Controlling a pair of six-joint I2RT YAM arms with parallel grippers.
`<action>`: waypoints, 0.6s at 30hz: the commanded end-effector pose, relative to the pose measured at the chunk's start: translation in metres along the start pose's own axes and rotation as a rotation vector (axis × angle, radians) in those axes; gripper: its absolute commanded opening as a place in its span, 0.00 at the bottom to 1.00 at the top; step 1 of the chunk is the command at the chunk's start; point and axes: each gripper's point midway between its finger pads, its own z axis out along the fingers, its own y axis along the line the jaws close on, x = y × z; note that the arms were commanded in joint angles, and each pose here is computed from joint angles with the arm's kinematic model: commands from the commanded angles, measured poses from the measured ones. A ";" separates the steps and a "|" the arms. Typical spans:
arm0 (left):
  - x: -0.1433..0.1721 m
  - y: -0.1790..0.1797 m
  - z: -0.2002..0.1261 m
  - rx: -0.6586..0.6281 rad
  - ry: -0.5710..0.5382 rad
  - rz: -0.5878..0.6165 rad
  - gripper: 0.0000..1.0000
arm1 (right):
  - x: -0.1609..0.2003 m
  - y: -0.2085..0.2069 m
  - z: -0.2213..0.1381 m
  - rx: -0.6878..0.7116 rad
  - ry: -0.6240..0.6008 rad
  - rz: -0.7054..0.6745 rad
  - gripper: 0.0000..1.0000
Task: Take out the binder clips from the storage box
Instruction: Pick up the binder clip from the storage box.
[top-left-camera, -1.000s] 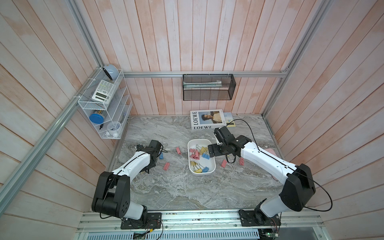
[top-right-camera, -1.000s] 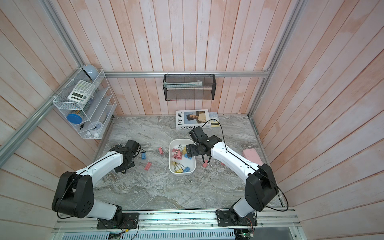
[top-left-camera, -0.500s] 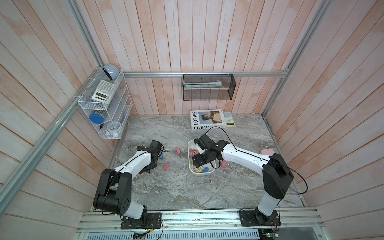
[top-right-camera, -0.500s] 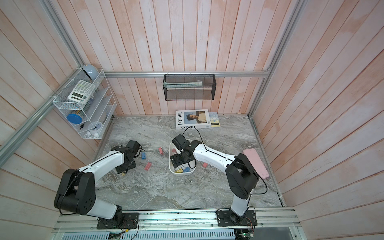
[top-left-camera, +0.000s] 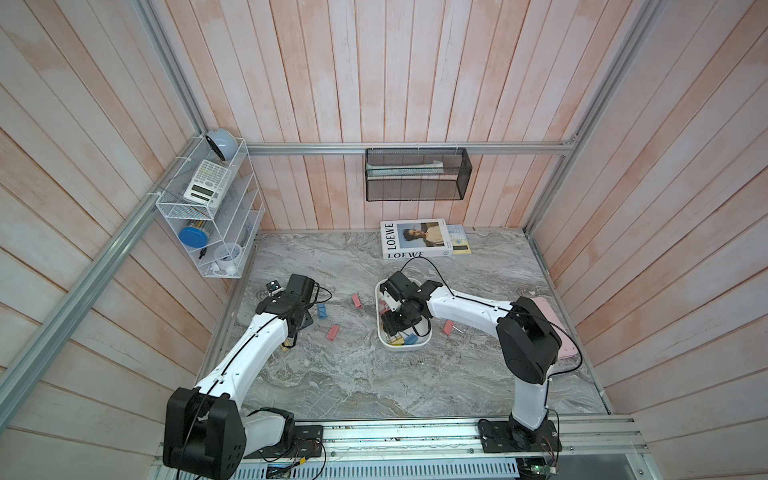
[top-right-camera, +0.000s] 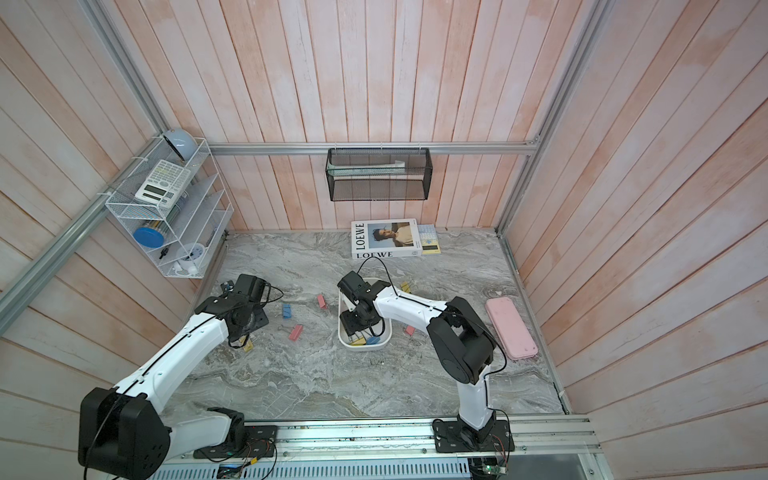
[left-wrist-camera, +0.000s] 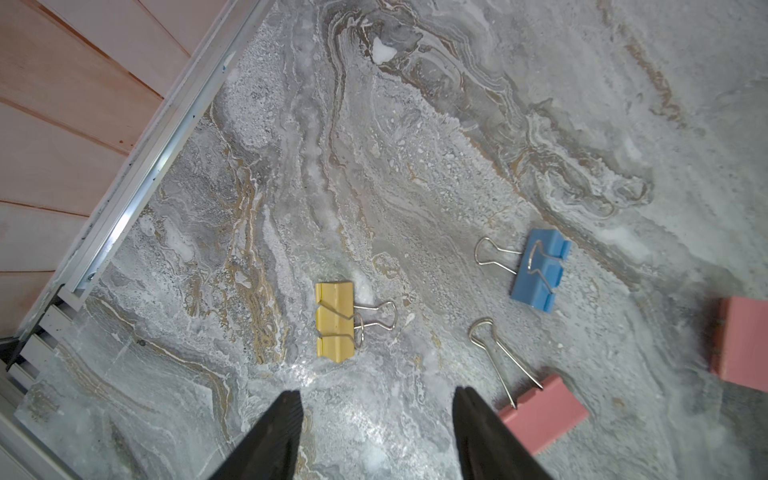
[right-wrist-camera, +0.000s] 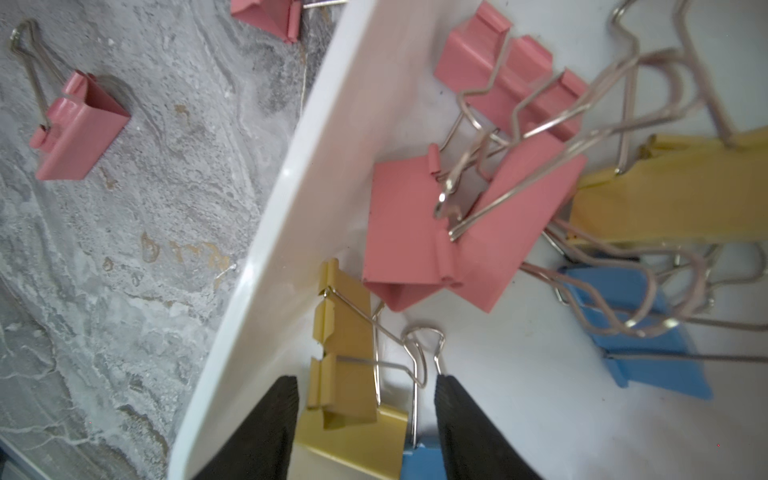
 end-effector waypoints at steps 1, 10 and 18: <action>-0.002 -0.004 -0.008 0.041 0.002 -0.009 0.65 | -0.012 0.002 0.005 0.008 -0.020 -0.033 0.52; -0.008 -0.027 -0.022 0.155 -0.024 0.016 0.88 | -0.021 0.003 0.010 0.000 -0.023 -0.045 0.24; -0.013 -0.044 -0.030 0.207 -0.048 0.043 0.89 | -0.022 0.002 -0.014 0.005 -0.060 -0.034 0.06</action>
